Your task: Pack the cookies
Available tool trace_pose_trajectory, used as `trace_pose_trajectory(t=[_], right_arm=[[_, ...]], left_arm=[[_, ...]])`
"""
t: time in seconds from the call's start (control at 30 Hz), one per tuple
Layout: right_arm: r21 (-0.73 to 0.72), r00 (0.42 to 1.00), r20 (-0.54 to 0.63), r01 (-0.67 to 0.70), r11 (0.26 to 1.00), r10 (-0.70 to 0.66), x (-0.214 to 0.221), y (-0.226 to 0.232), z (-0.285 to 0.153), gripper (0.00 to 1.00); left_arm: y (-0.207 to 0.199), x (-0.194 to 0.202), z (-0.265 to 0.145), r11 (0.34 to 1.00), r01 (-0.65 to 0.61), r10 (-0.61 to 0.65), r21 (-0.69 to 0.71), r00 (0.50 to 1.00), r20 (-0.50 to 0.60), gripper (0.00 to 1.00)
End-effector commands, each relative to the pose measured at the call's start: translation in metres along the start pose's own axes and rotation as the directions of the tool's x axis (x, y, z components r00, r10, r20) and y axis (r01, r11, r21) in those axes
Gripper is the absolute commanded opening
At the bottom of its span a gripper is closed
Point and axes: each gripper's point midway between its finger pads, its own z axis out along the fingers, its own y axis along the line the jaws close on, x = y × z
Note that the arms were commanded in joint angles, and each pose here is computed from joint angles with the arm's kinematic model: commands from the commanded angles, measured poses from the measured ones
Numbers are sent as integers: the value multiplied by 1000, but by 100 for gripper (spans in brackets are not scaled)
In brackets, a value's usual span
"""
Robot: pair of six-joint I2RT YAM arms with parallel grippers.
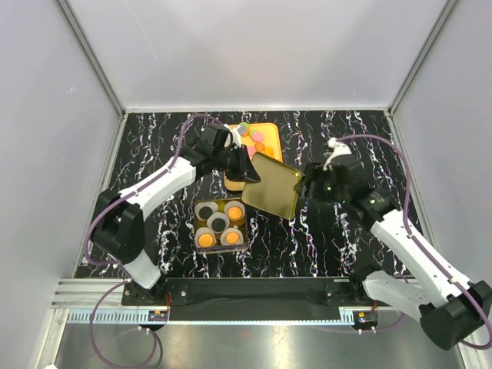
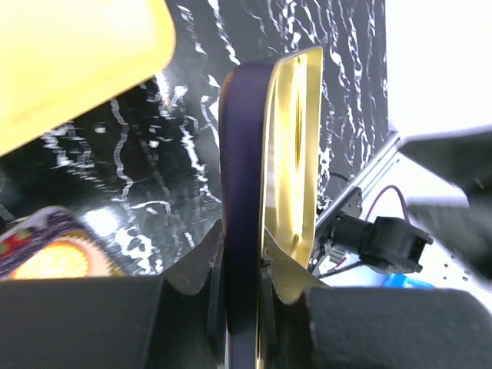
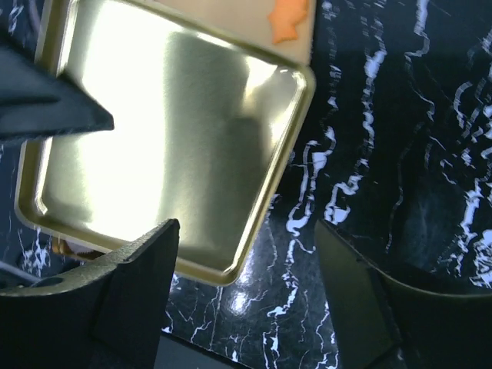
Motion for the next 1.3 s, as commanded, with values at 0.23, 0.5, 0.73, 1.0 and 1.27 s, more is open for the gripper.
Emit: trace_pose_trajectory(t=[0.23, 0.5, 0.73, 1.0, 1.27], right_arm=[[137, 906, 67, 407, 903, -418, 5, 77, -13, 82], [175, 749, 24, 649, 741, -662, 40, 126, 2, 85], [260, 666, -6, 722, 642, -746, 49, 135, 13, 86], [371, 581, -57, 767, 523, -812, 49, 128, 29, 78], [416, 514, -98, 799, 434, -852, 56, 131, 46, 68]], left_arm=[[-20, -19, -35, 997, -56, 55, 47, 998, 31, 0], [-18, -22, -38, 998, -46, 45, 38, 999, 23, 0], [-20, -23, -39, 998, -48, 47, 39, 999, 21, 0], [-23, -21, -44, 998, -48, 48, 46, 999, 18, 0], [-20, -15, -46, 998, -48, 47, 40, 999, 13, 0]])
